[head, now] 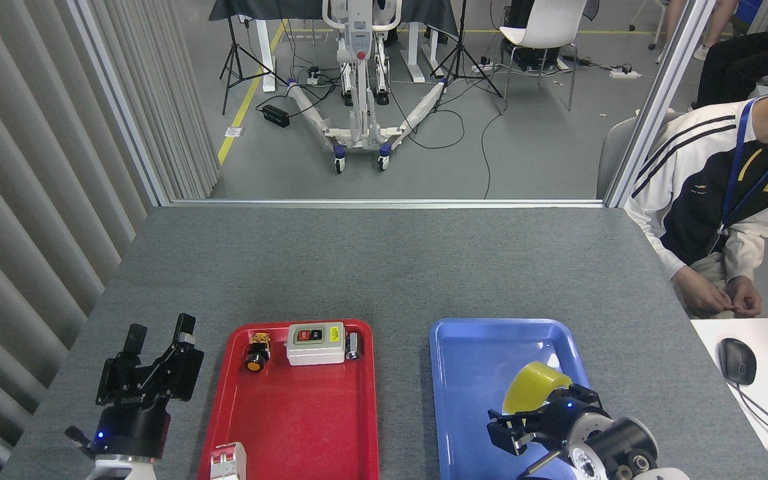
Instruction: Place and move tape with both arms
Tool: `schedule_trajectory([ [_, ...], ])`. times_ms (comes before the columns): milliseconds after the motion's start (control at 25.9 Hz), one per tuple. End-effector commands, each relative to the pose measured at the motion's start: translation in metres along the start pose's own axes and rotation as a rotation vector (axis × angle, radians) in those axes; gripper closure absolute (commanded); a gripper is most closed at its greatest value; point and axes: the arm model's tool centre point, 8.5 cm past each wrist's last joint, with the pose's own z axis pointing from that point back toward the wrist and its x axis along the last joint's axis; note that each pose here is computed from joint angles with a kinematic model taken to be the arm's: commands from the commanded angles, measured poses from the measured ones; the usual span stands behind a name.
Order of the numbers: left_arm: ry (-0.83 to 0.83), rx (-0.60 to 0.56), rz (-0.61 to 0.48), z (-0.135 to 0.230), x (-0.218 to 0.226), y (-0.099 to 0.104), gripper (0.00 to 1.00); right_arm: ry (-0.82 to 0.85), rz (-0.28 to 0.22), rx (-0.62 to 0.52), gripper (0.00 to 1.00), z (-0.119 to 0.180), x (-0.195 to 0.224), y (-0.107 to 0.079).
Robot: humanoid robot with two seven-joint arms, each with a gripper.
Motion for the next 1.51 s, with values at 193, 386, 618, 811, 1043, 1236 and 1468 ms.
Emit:
schedule_trajectory([
  [193, -0.009, 0.002, 0.019, 0.0, 0.003, -0.002, 0.0, 0.024, -0.051, 0.014, 0.0, -0.003, -0.004, 0.014],
  [386, -0.008, 0.001, 0.018, 0.0, 0.003, -0.002, 0.0, 0.031, -0.062, 0.0, 0.0, -0.002, -0.005, 0.016],
  [618, -0.019, 0.006, -0.014, 0.001, 0.005, -0.002, 0.0, 0.109, -0.109, -0.414, 0.0, 0.015, -0.03, 0.005],
  [811, -0.006, -0.13, -0.355, 0.022, -0.007, -0.017, 0.0, 0.219, -0.125, -0.803, 0.01, 0.038, -0.041, 0.013],
  [1043, 0.033, -0.231, -0.424, 0.035, -0.009, -0.029, 0.0, 0.354, -0.185, -0.821, 0.01, 0.035, -0.033, 0.024],
  [1236, -0.011, -0.297, -0.401, 0.039, -0.007, -0.031, 0.0, 0.36, -0.189, -0.803, 0.01, 0.034, -0.031, 0.031],
  [1468, -0.007, -0.296, -0.376, 0.043, -0.008, -0.029, 0.0, 0.34, -0.217, -0.779, 0.0, 0.03, -0.022, 0.041],
])
